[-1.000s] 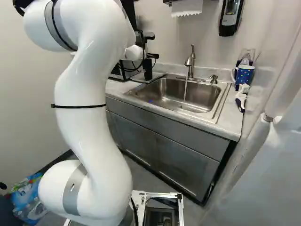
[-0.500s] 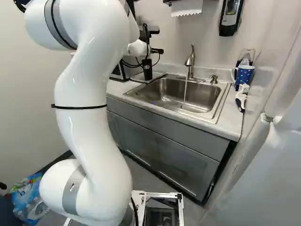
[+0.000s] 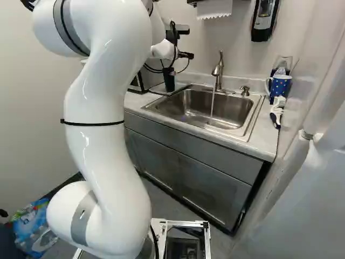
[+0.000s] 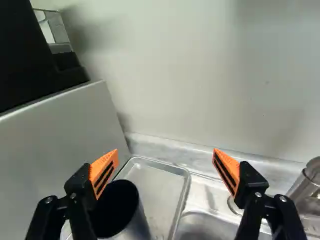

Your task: Rinse the cup and place it in the tray

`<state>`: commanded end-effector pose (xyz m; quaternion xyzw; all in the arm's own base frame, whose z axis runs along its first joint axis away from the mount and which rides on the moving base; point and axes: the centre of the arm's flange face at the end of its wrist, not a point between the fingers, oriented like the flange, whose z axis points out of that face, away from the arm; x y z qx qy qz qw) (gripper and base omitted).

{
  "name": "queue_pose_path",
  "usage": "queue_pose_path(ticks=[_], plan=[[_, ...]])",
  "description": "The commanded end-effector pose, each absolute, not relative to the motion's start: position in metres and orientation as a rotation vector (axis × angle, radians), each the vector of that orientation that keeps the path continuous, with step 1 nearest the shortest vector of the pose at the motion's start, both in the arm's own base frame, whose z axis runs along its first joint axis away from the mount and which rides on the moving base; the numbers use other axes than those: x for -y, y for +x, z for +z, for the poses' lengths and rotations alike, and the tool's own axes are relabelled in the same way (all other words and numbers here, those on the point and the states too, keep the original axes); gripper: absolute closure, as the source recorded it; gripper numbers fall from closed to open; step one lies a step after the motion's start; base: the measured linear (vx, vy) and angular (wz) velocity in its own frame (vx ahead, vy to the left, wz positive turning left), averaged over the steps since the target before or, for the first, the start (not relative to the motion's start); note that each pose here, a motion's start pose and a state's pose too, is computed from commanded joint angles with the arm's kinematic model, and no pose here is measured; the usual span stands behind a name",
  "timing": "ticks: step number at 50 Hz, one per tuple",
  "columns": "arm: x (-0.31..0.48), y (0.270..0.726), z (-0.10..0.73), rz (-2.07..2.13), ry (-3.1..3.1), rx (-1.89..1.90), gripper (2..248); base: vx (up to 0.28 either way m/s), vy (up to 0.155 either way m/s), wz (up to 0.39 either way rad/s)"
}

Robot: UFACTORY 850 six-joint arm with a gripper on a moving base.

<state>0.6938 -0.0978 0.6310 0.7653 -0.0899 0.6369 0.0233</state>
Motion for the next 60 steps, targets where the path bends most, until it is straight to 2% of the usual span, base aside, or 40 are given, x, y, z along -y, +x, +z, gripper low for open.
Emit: queue_pose_path(ticks=[60], plan=[[0.179, 0.632, 0.695, 1.895, 2.284, 0.362, 3, 0.0, 0.0, 0.0]])
